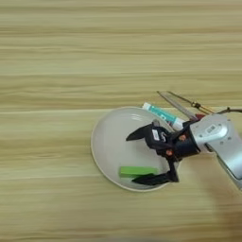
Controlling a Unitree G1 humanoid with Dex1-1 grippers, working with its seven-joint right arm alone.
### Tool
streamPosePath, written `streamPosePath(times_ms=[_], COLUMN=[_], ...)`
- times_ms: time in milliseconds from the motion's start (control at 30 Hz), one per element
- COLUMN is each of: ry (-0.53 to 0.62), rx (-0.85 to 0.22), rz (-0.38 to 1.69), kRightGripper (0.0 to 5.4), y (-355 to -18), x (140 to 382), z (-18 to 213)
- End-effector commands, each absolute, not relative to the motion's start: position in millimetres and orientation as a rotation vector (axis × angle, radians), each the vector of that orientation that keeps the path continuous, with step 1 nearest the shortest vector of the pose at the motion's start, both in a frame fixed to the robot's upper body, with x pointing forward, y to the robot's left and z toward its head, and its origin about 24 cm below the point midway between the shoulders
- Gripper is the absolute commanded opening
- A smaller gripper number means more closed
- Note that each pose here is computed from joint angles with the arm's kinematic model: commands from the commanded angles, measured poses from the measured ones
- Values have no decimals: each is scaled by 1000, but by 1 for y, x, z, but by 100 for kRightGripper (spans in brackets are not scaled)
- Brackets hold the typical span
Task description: Move the objects on the table
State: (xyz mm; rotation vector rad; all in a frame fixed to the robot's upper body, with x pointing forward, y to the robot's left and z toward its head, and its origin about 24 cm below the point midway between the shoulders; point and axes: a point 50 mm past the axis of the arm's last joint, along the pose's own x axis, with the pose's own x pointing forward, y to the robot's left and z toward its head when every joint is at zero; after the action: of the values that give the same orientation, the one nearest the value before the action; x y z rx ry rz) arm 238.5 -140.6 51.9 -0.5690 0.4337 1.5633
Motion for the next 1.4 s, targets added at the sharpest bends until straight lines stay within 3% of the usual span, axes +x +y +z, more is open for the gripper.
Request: streamPosePath(times_ms=[33, 500, 1400], ry=[343, 339, 318], rx=[-665, -674, -672], rz=[1508, 1481, 1471], kRightGripper=[538, 538, 260], y=[-143, -144, -143], x=[251, 255, 257], z=[72, 71, 71])
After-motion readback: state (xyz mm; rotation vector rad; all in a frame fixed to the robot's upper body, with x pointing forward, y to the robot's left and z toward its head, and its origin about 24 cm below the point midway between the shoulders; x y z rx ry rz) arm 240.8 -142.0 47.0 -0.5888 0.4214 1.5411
